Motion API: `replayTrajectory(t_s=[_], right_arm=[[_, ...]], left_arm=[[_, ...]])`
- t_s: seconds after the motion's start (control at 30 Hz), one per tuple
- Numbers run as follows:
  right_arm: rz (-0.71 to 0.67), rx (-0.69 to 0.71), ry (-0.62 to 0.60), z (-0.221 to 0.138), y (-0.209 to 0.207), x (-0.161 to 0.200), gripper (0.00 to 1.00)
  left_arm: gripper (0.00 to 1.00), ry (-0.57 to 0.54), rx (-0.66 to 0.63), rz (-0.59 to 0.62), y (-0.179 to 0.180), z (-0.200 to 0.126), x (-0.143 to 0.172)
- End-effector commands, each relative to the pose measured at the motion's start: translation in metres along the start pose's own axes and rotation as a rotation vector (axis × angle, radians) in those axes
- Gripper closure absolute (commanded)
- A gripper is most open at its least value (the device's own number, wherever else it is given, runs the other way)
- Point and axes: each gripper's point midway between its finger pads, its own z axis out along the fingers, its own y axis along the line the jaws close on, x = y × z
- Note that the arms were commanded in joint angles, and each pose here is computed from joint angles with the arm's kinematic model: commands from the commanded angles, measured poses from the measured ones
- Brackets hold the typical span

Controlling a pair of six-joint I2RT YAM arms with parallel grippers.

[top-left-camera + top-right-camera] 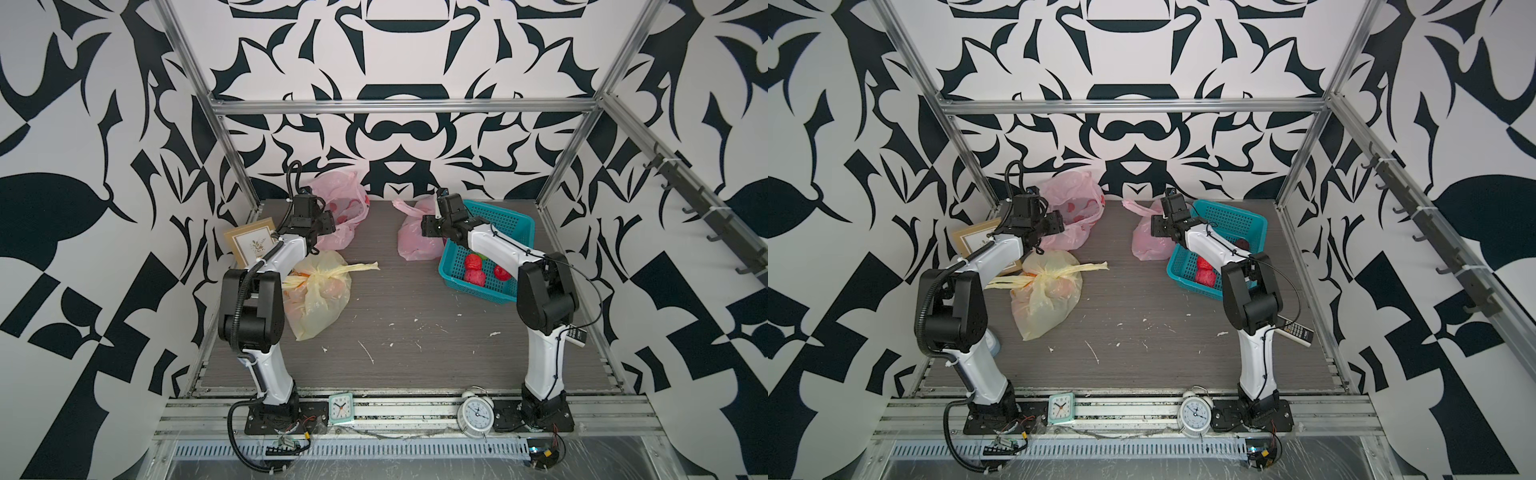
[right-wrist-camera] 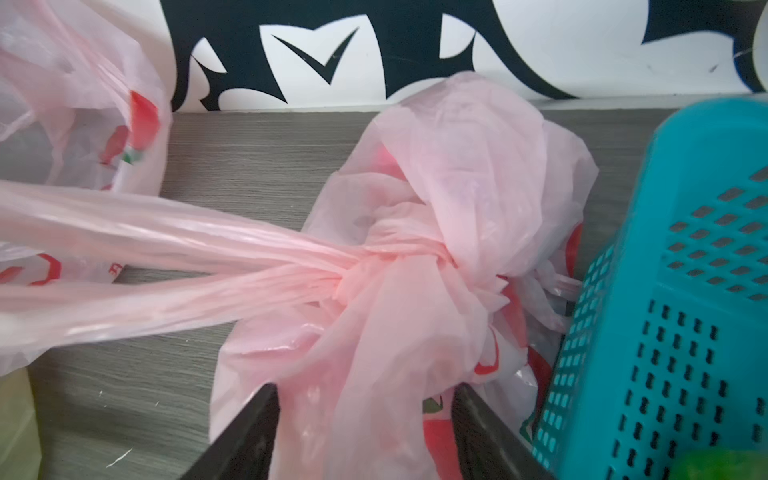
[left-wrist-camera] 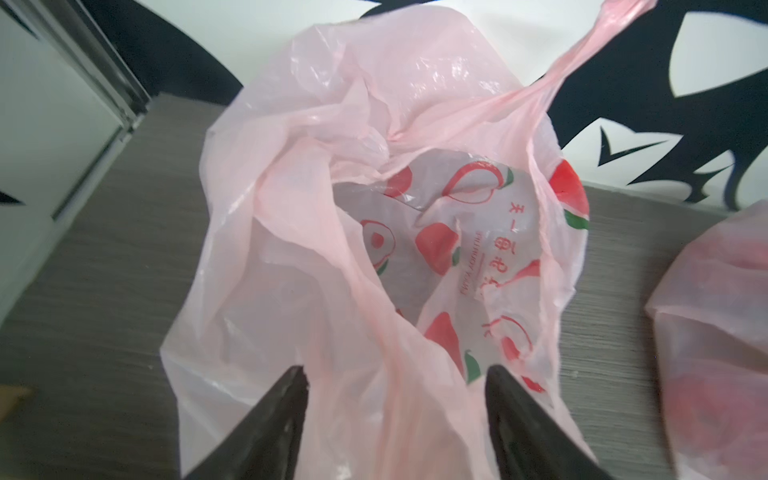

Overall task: Untie the knot of a plastic bag & take out the apple
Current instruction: Place the plastic bag at the center of the board, then move the plastic bag to the center of the board.

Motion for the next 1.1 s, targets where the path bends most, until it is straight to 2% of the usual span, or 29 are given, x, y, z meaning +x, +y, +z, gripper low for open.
replayTrajectory(t_s=[0.0,0.07,0.13,0.23,0.27,0.47,0.57,0.8,1.07], right_arm=[[0.020,0.031,-0.071,-0.015,0.001,-0.029,0.40],[0.020,0.027,-0.064,-0.012,0.002,-0.027,0.50],[0.022,0.007,-0.050,-0.009,0.005,-0.025,0.65],[0.018,-0.035,-0.033,-0.009,0.016,-0.019,0.94],[0.015,-0.049,-0.031,-0.011,0.020,-0.018,0.99],[-0.034,-0.205,-0.038,-0.045,0.076,-0.011,1.00],[-0.075,-0.267,-0.024,-0.071,0.105,0.006,1.00],[-0.084,-0.312,0.052,-0.119,0.117,0.093,1.00],[-0.184,-0.599,0.233,-0.176,0.153,0.203,1.00]], left_arm=[[0.21,-0.106,0.052,-0.010,-0.011,-0.038,-0.037],[0.19,-0.143,0.066,-0.005,-0.014,-0.058,-0.049],[0.17,-0.176,0.082,-0.003,-0.017,-0.079,-0.060],[0.17,-0.222,0.111,0.013,-0.021,-0.117,-0.071],[0.17,-0.225,0.125,0.016,-0.023,-0.127,-0.070],[0.20,-0.191,0.239,0.038,-0.042,-0.177,-0.049],[0.22,-0.172,0.297,0.058,-0.057,-0.199,-0.034],[0.24,-0.020,0.433,0.126,-0.098,-0.221,0.025],[0.25,0.113,0.464,0.139,-0.106,-0.215,0.078]])
